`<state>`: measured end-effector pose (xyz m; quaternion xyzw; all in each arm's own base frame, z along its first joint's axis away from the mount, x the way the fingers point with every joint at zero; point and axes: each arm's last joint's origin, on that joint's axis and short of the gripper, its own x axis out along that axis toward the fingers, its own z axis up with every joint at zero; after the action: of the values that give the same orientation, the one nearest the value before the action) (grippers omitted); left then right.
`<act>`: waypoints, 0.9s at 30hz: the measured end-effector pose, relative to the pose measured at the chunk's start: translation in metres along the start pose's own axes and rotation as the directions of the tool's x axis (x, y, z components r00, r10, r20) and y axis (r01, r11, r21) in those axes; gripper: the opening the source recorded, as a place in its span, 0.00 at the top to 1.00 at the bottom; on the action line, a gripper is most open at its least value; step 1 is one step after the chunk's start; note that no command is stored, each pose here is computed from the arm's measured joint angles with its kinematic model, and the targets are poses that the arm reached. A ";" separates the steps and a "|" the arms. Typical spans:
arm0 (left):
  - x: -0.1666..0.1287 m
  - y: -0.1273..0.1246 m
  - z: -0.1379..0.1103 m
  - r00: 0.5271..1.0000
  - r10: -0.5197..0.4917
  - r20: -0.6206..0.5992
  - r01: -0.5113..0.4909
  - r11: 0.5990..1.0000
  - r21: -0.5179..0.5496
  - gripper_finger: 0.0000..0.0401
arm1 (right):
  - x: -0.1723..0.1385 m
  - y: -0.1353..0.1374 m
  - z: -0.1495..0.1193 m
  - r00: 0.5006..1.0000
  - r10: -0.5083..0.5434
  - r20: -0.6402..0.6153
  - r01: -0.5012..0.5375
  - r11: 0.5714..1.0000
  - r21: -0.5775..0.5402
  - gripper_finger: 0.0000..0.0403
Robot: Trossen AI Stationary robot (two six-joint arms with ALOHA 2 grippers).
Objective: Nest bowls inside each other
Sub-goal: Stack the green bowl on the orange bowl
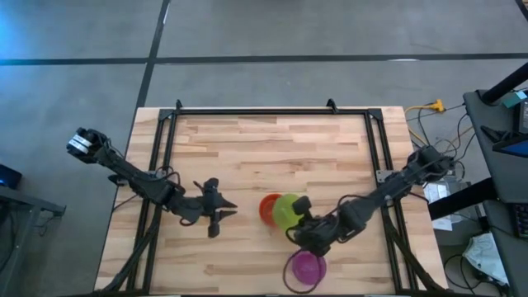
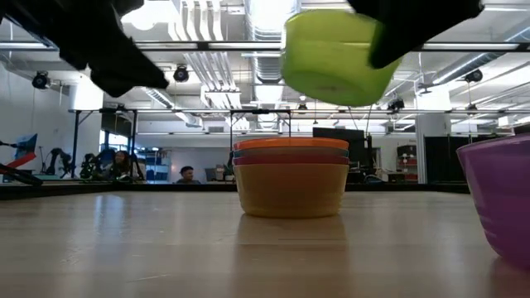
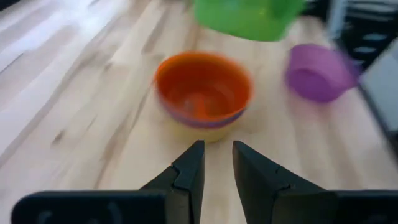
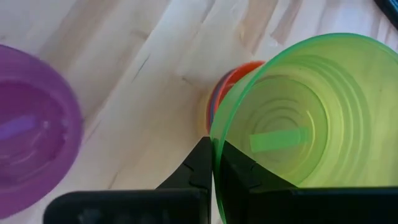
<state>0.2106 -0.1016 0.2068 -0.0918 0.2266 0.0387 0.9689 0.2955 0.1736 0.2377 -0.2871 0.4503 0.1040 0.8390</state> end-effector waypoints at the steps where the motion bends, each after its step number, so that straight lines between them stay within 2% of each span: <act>1: 0.000 0.001 -0.002 1.000 0.021 -0.013 -0.021 1.000 -0.010 0.83 | 0.005 -0.001 0.003 1.000 -0.002 -0.009 0.002 1.000 -0.013 0.98; 4: 0.000 0.004 -0.005 0.998 0.062 -0.028 -0.063 0.998 -0.027 0.83 | 0.021 -0.010 0.014 1.000 0.000 -0.030 0.000 1.000 -0.020 0.98; 8: 0.000 0.004 -0.004 0.998 0.065 -0.024 -0.066 0.997 -0.028 0.83 | 0.040 -0.029 0.025 0.995 0.093 -0.039 -0.093 0.996 0.007 0.98; 14: 0.000 0.004 -0.004 0.998 0.064 -0.023 -0.065 0.997 -0.029 0.83 | 0.055 -0.053 0.025 0.985 0.122 -0.125 -0.117 0.992 0.047 0.98; 27: 0.000 0.003 -0.004 0.998 0.062 -0.022 -0.063 0.998 -0.030 0.83 | 0.077 -0.052 0.017 0.966 0.170 -0.193 -0.156 0.984 0.086 0.98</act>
<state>0.2085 -0.0990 0.2030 -0.1000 0.2387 0.0716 0.9633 0.3739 0.1351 0.2022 -0.2283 0.5576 0.1278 0.7878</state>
